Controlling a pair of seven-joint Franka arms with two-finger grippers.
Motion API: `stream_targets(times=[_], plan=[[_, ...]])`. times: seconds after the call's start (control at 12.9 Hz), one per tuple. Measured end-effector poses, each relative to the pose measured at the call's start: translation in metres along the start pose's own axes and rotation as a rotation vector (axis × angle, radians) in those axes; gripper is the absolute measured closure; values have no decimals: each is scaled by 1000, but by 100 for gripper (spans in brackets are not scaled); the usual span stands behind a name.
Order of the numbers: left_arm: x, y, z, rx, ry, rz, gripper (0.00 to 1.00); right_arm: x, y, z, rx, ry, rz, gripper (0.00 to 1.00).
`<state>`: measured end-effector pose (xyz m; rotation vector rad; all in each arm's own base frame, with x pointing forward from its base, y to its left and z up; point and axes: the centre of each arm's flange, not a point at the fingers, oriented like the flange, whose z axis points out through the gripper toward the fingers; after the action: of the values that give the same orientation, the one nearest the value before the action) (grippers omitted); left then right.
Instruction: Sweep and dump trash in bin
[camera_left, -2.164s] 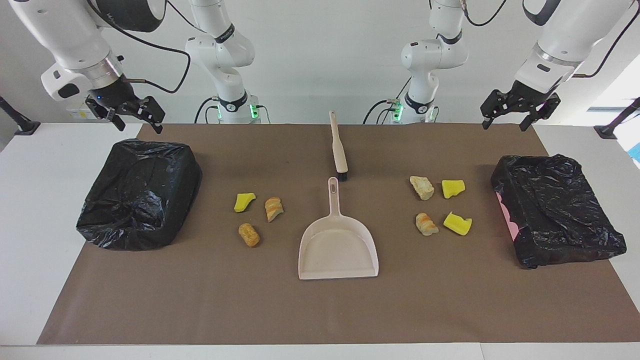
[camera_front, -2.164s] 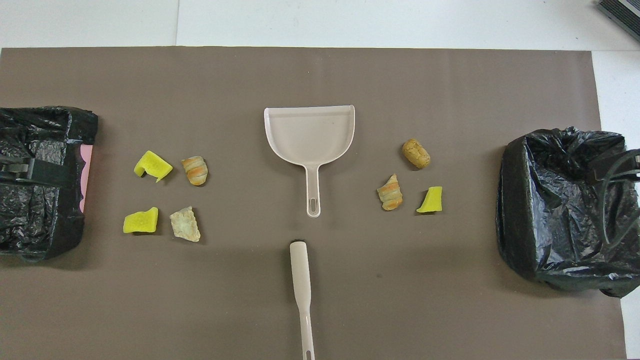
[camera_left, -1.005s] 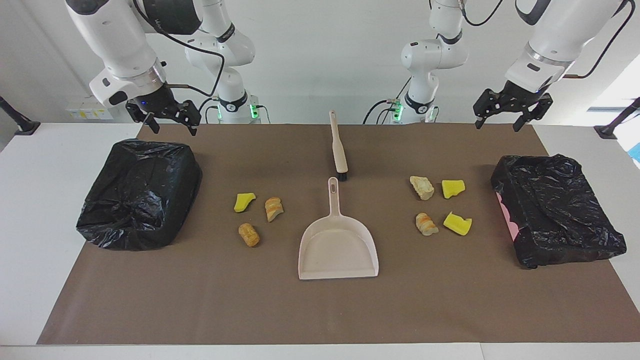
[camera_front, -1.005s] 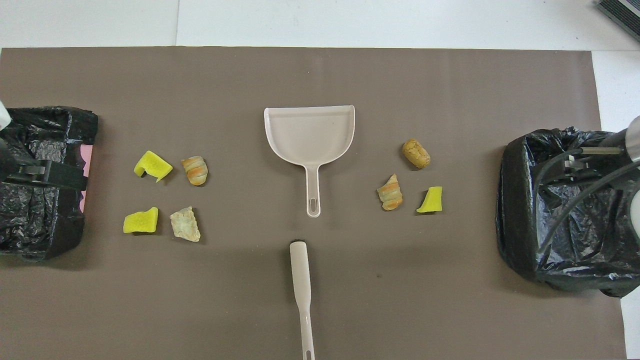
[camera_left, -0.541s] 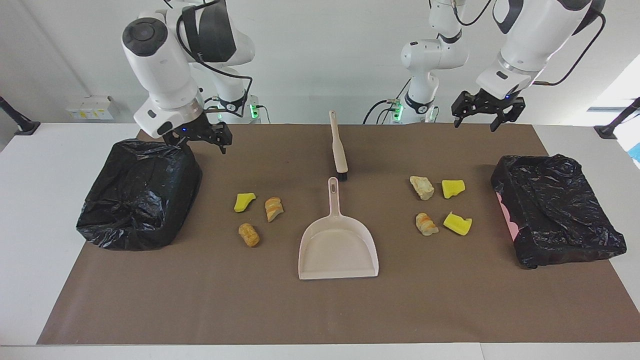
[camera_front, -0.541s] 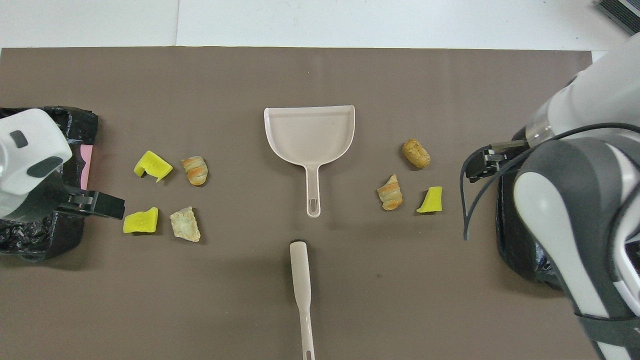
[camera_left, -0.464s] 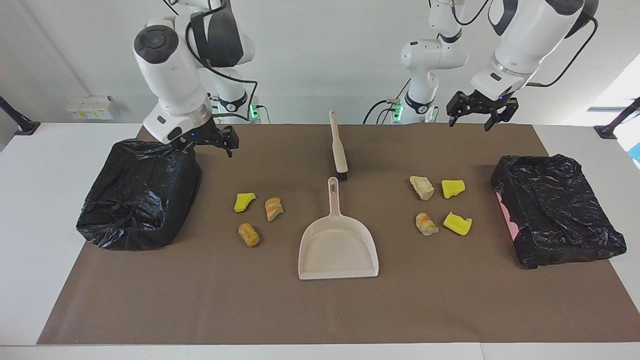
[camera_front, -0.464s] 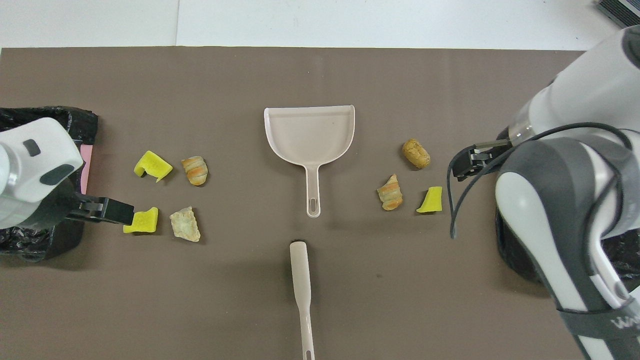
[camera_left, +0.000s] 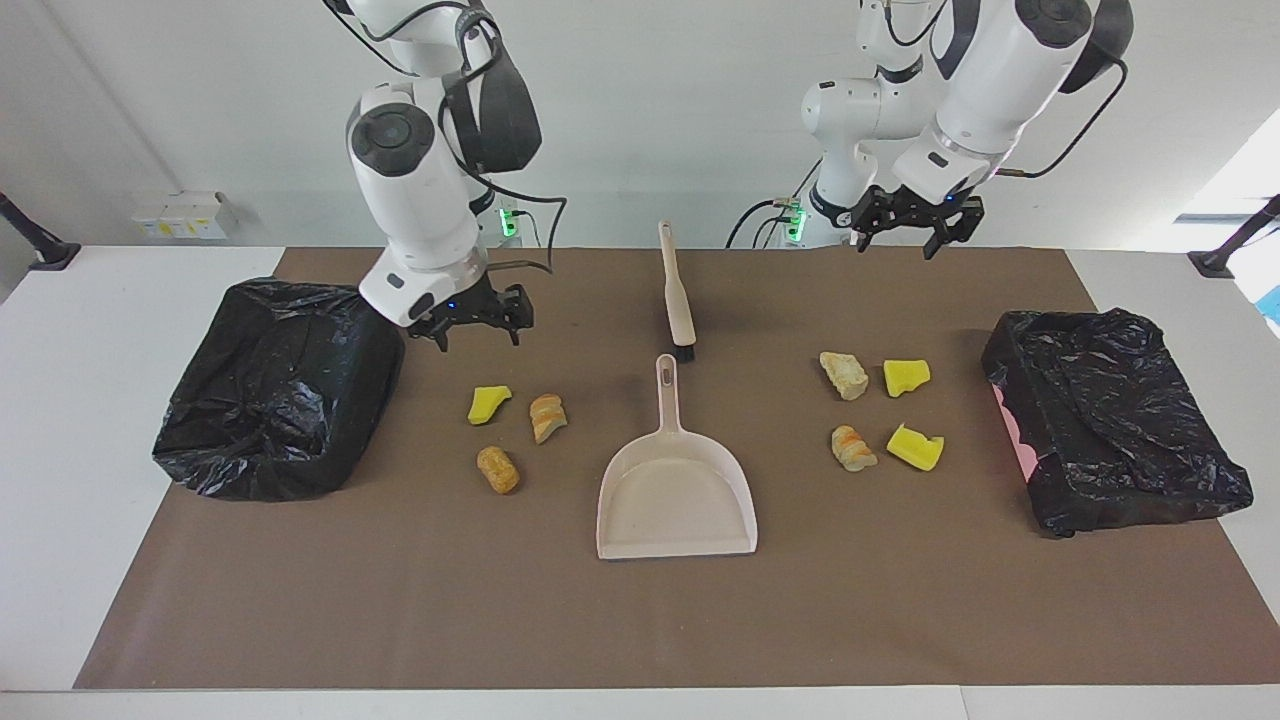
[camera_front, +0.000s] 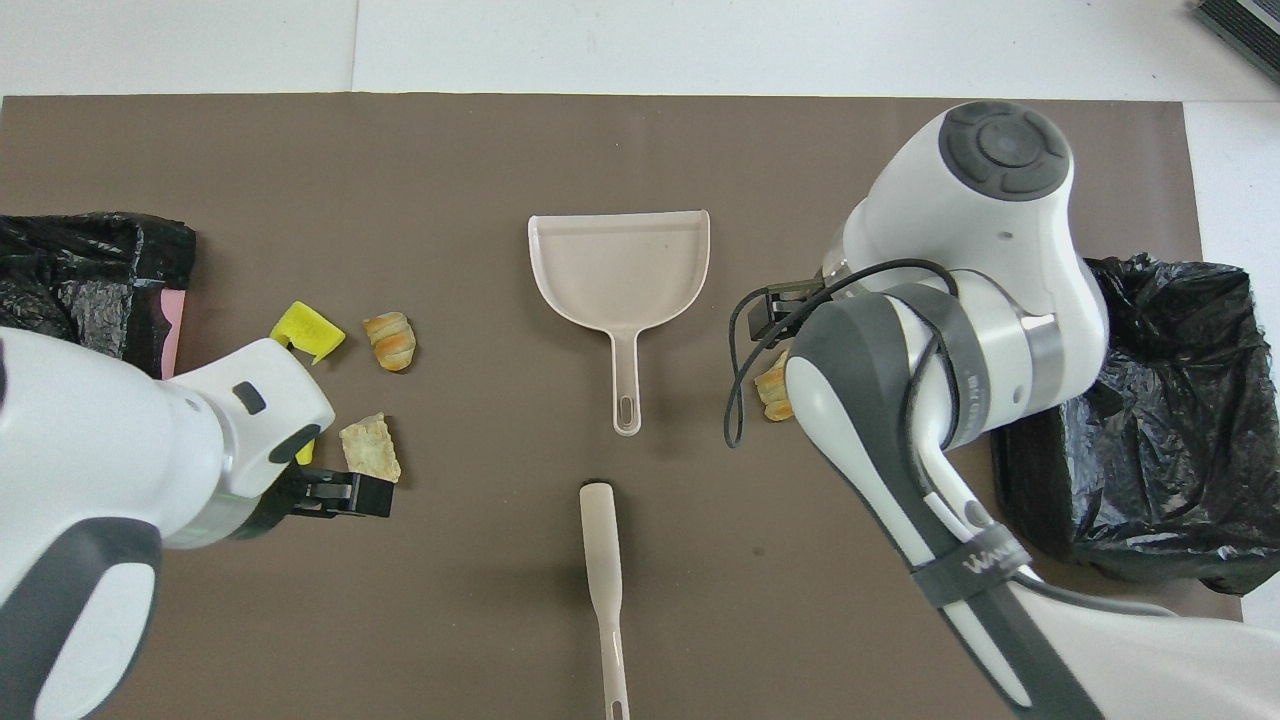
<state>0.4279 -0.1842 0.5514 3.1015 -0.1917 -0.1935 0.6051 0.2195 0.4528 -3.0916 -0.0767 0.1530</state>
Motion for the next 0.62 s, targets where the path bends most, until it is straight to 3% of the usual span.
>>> stream_targets(times=[0.31,0.62], plan=[[-28,70,35,-2,10,-40,0,6,-71,54,8,3,57,0],[-62,99,66,-14,2,-26,0,14,-123,78,0,8,105,0]])
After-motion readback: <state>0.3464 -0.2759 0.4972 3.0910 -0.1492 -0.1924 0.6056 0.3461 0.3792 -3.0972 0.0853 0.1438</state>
